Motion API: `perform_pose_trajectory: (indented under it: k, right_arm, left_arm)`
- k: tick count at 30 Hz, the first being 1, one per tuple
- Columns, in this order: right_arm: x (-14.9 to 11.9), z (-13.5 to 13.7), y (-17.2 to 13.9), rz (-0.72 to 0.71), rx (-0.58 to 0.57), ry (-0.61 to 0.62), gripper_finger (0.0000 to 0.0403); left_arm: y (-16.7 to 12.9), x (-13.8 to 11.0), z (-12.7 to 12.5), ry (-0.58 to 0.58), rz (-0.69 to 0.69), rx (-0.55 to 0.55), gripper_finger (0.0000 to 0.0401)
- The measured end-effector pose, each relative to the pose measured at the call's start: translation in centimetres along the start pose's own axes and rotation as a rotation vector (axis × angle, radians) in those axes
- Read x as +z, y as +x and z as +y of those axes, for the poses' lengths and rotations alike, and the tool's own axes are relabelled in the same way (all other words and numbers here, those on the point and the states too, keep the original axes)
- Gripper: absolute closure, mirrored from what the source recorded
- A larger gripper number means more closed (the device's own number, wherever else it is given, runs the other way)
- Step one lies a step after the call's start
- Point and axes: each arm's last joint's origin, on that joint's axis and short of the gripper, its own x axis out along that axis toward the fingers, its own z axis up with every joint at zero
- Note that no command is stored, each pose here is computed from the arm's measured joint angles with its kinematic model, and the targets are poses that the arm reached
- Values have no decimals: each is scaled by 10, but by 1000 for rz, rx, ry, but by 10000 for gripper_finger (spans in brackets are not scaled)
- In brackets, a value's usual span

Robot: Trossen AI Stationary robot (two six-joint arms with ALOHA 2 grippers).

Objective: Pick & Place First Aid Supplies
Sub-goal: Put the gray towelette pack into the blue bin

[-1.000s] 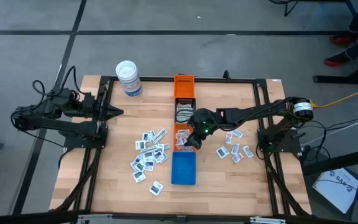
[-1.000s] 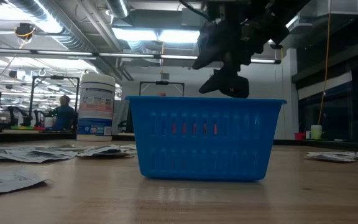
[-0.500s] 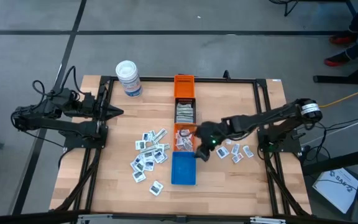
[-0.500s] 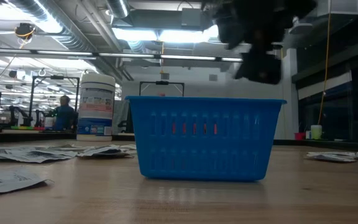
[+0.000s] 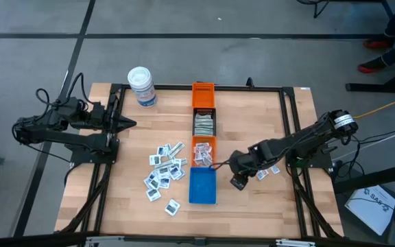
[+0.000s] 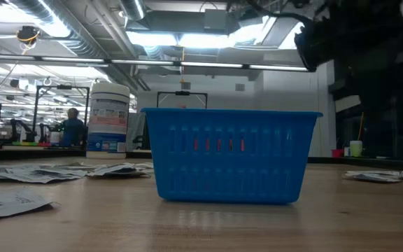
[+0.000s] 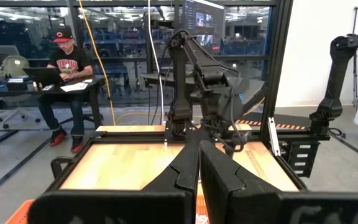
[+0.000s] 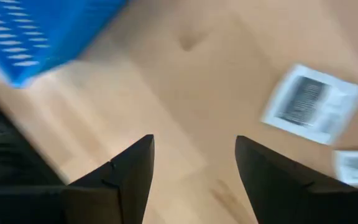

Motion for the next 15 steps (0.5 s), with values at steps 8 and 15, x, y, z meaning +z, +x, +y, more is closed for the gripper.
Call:
perform_pose_trajectory:
  k: [8, 15]
  right_arm:
    - [-6, -9, 6, -45, -121, -8, 179]
    - [-6, -13, 22, -14, -190, -12, 179]
  left_arm:
    - [0, 0, 0, 0, 0, 0, 390]
    - [0, 0, 0, 0, 0, 0, 388]
